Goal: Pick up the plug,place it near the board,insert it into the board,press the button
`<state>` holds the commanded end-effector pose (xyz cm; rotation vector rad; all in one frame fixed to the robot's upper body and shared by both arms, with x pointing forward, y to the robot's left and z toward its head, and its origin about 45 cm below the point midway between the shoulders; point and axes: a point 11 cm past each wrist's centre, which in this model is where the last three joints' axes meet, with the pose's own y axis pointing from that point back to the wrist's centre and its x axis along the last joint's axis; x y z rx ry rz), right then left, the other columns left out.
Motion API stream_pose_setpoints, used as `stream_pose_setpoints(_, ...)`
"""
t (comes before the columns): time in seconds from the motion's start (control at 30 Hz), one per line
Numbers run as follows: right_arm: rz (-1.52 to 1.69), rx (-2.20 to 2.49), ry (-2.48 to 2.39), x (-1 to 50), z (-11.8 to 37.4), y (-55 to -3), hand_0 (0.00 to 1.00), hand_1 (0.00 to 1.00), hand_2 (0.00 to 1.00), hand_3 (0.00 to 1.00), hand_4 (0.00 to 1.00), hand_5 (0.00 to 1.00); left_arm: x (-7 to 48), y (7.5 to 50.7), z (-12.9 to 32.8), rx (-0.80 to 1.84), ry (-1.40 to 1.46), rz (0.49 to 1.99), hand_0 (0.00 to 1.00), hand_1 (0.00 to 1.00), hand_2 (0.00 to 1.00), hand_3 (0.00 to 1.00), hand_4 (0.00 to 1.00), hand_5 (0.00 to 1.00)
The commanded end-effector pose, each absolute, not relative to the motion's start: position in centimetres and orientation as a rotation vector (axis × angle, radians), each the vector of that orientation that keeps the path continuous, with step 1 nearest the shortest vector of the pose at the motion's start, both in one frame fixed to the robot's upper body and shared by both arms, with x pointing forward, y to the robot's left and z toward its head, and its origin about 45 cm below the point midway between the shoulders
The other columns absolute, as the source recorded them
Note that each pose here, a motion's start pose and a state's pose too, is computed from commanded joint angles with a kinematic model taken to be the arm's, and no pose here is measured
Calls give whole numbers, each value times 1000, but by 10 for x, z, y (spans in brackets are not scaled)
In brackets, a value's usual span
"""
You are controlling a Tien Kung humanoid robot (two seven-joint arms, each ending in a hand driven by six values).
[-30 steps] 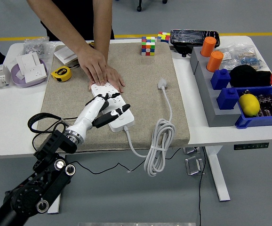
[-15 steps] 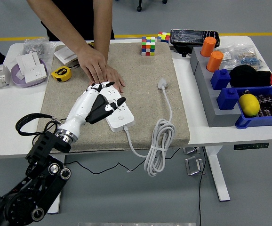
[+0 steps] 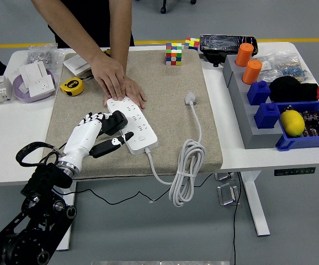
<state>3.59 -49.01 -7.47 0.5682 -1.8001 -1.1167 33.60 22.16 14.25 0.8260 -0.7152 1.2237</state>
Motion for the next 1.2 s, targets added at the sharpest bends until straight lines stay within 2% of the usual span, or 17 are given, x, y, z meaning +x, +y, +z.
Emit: stream_pose_setpoints(1.2,-1116,578,-1809,42,-74,-490,859,859,829,830,998,998,351,201,136,847,-743,1123,998,998,998,925,998,998)
